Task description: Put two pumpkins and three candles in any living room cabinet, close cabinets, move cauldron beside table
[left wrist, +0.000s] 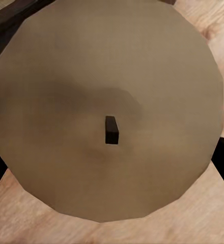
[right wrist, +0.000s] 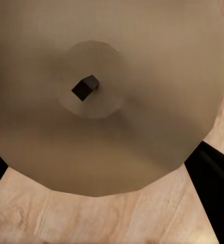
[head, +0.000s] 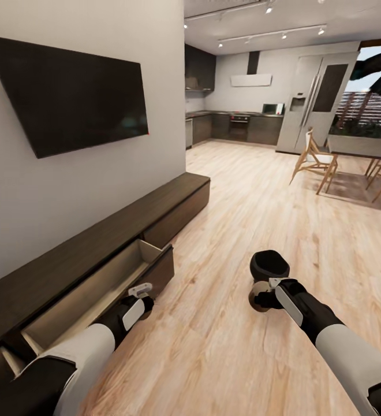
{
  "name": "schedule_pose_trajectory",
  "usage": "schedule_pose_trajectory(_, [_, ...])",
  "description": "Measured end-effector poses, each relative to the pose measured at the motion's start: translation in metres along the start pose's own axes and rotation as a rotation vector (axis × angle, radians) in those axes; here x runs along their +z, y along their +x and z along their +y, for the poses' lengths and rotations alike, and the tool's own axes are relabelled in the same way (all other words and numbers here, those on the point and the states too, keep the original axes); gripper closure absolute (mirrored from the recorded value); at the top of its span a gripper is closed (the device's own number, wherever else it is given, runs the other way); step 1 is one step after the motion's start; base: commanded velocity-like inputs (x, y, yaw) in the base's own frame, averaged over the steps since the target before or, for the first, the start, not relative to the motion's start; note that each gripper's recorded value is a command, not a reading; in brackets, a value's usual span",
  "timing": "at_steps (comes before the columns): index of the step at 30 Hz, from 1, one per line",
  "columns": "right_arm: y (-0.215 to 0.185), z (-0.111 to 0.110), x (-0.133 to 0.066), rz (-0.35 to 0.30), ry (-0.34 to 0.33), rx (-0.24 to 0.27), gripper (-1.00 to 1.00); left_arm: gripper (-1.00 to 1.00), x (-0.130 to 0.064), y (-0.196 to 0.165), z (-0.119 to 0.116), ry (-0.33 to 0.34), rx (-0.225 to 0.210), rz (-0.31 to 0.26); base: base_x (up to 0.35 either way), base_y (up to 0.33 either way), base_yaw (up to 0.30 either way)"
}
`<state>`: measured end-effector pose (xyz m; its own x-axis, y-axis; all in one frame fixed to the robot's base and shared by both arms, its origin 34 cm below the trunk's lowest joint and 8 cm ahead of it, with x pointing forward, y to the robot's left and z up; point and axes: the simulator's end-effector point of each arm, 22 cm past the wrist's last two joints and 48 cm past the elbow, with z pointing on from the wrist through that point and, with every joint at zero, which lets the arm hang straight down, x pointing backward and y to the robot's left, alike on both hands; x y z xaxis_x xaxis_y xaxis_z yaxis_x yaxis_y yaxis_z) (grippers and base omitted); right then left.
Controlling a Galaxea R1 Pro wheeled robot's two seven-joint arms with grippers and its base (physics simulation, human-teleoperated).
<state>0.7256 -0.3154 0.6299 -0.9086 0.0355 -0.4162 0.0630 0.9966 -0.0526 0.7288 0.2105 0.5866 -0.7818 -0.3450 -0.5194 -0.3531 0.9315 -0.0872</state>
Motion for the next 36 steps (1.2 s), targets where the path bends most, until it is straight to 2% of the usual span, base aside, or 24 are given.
schedule_pose_trajectory(10, [-0.004,0.0,-0.005,-0.011,0.0,0.001,1.0,1.0,-0.002,0.002,0.003,-0.004,0.0,0.002,0.0,0.0,0.218])
schedule_pose_trajectory(15, [-0.001,0.007,-0.006,-0.01,0.01,-0.063,1.0,1.0,-0.004,0.001,0.002,-0.003,0.0,-0.001,0.0,0.0,0.225])
schedule_pose_trajectory(18, [-0.003,0.01,-0.007,-0.027,0.014,-0.083,1.0,1.0,-0.005,-0.001,0.002,-0.002,-0.001,-0.004,0.0,-0.006,0.226])
schedule_pose_trajectory(28, [-0.009,0.01,-0.011,-0.049,0.019,-0.092,1.0,1.0,-0.01,-0.005,0.001,0.001,-0.002,-0.014,0.0,-0.196,0.226])
schedule_pose_trajectory(36, [-0.012,0.01,-0.015,-0.057,0.017,-0.09,1.0,1.0,-0.014,-0.01,0.0,0.005,-0.003,-0.023,0.0,-0.027,0.226])
